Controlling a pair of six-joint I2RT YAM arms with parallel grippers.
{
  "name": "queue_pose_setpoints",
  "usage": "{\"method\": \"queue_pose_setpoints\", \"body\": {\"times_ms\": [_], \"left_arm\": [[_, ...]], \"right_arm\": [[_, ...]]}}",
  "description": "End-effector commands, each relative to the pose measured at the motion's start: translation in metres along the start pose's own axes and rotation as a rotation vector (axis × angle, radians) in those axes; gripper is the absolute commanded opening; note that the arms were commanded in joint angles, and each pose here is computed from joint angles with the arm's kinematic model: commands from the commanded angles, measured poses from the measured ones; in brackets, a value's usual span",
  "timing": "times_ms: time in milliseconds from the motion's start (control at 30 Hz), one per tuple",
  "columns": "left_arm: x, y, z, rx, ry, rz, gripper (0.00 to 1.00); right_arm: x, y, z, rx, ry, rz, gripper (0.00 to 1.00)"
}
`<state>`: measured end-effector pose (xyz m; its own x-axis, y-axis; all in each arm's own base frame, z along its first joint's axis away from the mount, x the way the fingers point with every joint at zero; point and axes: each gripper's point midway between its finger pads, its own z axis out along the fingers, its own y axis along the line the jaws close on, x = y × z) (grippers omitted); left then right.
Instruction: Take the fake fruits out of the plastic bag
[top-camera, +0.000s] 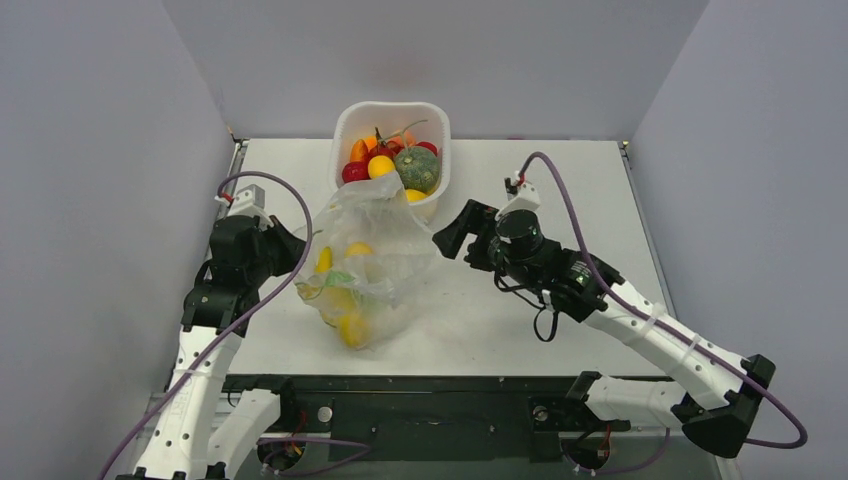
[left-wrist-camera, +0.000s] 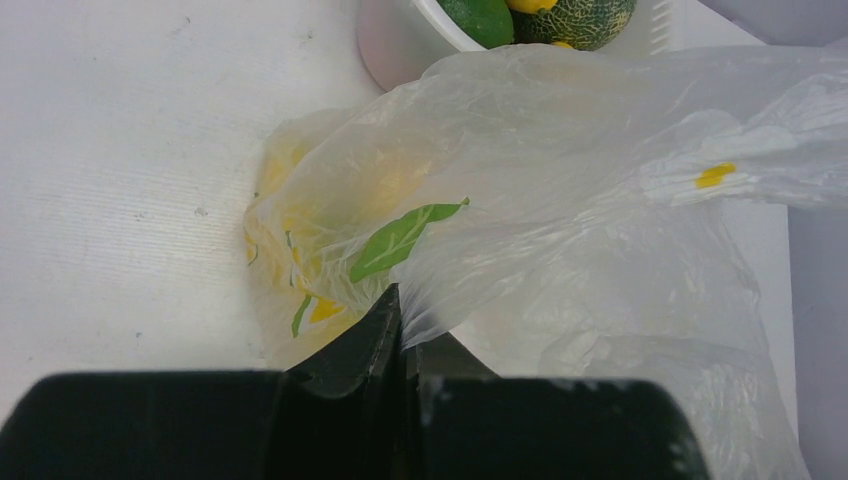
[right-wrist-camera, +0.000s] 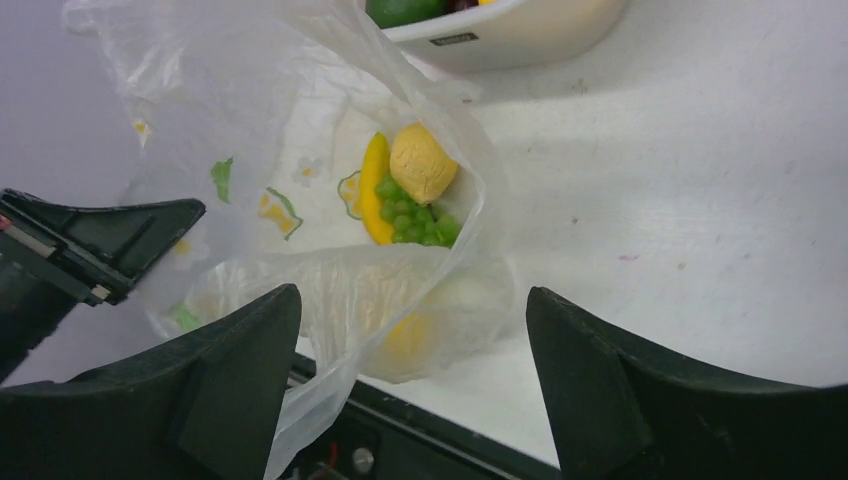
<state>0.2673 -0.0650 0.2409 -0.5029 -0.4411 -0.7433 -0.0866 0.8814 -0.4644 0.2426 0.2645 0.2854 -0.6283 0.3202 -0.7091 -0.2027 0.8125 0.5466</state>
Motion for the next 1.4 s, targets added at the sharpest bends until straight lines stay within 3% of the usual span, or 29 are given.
{"method": "queue_pose_setpoints", "body": {"times_ms": [0, 200, 467, 533, 600, 633, 700, 900, 1033, 1133, 1267, 1367], "left_arm": [[-0.018, -0.013, -0.002, 0.057, -0.069, -0.029, 0.0], [-0.016, -0.014, 0.0, 0.065, -0.065, -0.036, 0.0], [-0.015, -0.016, 0.001, 0.077, -0.071, -0.073, 0.0], [-0.017, -0.015, 0.001, 0.073, -0.082, -0.089, 0.0], [-0.02, -0.014, 0.002, 0.064, -0.098, -0.113, 0.0], [-0.021, -0.014, 0.002, 0.062, -0.102, -0.131, 0.0], [-0.028, -0.013, 0.005, 0.06, -0.119, -0.161, 0.0], [-0.059, -0.012, 0.016, 0.111, -0.159, -0.248, 0.0], [-0.069, -0.009, 0.023, 0.227, -0.138, -0.337, 0.0], [-0.066, -0.005, 0.023, 0.278, -0.118, -0.378, 0.0], [-0.048, -0.002, 0.018, 0.288, -0.09, -0.356, 0.0], [-0.029, 0.001, 0.014, 0.275, -0.041, -0.322, 0.0]], "right_arm": [[0.043, 0.001, 0.0, 0.018, 0.125, 0.39, 0.8], [0.057, 0.048, 0.011, -0.155, 0.195, 0.533, 0.82], [0.069, 0.079, 0.03, -0.212, 0.235, 0.612, 0.79], [0.074, 0.083, 0.034, -0.227, 0.242, 0.602, 0.68], [0.082, 0.086, 0.037, -0.253, 0.245, 0.569, 0.45], [0.09, 0.089, 0.036, -0.272, 0.257, 0.531, 0.21], [0.107, 0.094, 0.035, -0.33, 0.274, 0.438, 0.0], [0.217, 0.065, 0.022, -0.457, 0.308, -0.146, 0.0], [0.287, 0.01, 0.043, -0.341, 0.371, -0.457, 0.0], [0.306, -0.018, 0.056, -0.257, 0.379, -0.557, 0.0], [0.289, 0.0, 0.052, -0.288, 0.326, -0.589, 0.0], [0.275, 0.015, 0.045, -0.296, 0.321, -0.619, 0.13]]}}
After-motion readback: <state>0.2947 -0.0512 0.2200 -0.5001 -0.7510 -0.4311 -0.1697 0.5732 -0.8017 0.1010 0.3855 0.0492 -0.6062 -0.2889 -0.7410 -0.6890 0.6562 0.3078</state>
